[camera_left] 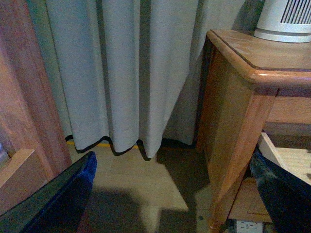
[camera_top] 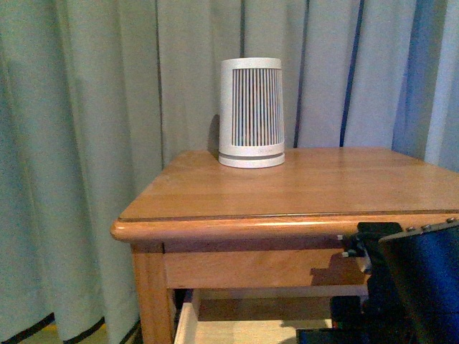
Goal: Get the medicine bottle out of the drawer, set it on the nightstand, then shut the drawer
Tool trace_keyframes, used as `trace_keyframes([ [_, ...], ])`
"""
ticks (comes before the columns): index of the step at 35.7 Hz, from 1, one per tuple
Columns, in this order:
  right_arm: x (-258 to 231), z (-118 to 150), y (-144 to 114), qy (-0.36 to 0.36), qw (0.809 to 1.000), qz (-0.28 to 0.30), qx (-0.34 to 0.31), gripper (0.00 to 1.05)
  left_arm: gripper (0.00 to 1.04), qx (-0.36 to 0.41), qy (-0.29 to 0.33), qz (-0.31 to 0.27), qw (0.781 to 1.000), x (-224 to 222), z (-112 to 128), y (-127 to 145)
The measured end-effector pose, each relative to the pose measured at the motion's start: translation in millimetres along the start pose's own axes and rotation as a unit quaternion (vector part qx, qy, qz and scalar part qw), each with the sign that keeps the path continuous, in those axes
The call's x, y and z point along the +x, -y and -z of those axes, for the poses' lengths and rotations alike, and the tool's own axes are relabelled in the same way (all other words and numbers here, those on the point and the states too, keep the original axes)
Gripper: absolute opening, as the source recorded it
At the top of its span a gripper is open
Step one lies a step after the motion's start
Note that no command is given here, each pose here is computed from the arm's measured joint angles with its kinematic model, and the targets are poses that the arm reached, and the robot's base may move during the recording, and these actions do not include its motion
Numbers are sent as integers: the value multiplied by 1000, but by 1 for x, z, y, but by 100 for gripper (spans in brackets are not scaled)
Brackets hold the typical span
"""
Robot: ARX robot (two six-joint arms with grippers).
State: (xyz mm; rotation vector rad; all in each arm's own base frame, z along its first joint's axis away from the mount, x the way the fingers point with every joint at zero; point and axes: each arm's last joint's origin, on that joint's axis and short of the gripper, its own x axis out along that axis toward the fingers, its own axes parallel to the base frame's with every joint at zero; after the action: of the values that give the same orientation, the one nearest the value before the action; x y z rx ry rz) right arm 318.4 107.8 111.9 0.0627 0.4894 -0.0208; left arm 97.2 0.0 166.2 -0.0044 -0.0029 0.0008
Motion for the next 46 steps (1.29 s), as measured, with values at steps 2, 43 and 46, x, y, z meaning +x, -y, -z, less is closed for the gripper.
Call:
trace_keyframes([
  [2, -11, -3, 2, -13, 1000, 1, 8, 28, 98, 0, 0, 0, 1000, 0, 0, 0],
  [43, -40, -208, 74, 96, 991, 88, 32, 28, 98, 0, 0, 0, 1000, 0, 0, 0],
  [46, -23, -200, 74, 72, 993, 90, 40, 28, 98, 0, 0, 0, 1000, 0, 0, 0],
])
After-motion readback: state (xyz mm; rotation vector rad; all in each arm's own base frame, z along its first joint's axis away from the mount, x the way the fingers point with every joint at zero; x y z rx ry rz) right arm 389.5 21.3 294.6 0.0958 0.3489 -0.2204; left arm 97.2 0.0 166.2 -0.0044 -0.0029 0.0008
